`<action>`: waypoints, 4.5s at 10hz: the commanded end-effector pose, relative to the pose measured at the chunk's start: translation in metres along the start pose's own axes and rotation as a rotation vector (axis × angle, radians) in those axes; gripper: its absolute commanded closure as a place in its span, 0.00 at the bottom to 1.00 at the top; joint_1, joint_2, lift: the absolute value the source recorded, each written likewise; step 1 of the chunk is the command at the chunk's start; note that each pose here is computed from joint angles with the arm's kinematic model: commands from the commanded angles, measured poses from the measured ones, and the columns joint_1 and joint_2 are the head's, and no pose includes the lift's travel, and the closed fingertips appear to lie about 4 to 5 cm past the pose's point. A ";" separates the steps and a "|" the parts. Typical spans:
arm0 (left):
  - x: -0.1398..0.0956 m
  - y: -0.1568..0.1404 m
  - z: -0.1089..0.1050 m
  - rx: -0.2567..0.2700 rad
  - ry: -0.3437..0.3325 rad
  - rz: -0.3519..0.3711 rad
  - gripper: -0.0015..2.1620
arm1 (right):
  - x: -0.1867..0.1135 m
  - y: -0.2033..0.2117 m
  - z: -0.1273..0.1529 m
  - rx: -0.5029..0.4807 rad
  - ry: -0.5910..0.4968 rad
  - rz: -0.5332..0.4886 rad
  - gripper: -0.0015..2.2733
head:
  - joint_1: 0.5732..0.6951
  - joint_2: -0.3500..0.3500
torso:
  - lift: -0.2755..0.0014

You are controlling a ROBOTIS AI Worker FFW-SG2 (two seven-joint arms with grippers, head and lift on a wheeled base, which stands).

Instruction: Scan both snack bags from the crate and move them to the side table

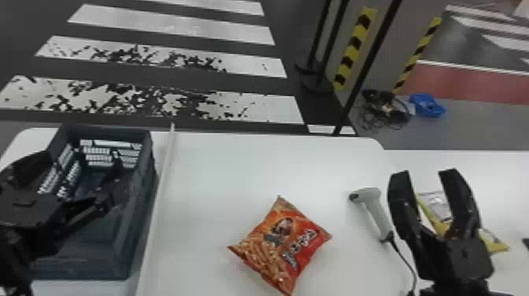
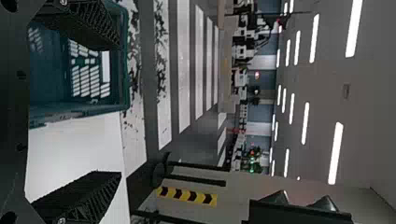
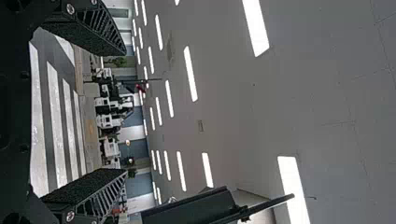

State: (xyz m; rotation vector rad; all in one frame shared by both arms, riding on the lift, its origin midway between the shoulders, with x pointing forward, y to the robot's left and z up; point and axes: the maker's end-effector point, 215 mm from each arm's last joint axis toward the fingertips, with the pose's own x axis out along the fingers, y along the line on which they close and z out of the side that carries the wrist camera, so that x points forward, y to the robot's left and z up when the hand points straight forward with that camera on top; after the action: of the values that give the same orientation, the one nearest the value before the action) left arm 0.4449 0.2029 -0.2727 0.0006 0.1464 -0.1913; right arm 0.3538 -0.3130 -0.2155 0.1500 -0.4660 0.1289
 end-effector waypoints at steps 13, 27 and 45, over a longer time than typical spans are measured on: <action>-0.054 0.102 0.012 0.014 -0.184 0.112 0.02 | -0.131 0.199 -0.224 -0.548 1.052 0.341 0.04 | 1.00 0.97 | 0.65; -0.047 0.082 0.003 -0.017 -0.184 0.008 0.02 | -0.083 0.190 -0.278 -1.041 1.062 0.144 0.05 | 1.00 0.93 | 0.65; -0.046 0.066 -0.006 -0.040 -0.185 -0.046 0.02 | -0.079 0.156 -0.342 -1.103 1.123 0.238 0.68 | 1.00 0.82 | 0.65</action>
State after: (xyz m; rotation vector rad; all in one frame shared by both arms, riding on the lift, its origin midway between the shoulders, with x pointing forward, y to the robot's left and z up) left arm 0.4118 0.2756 -0.2718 -0.0598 -0.0351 -0.2341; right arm 0.4081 -0.1080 -0.5340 -1.0276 0.6097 0.1485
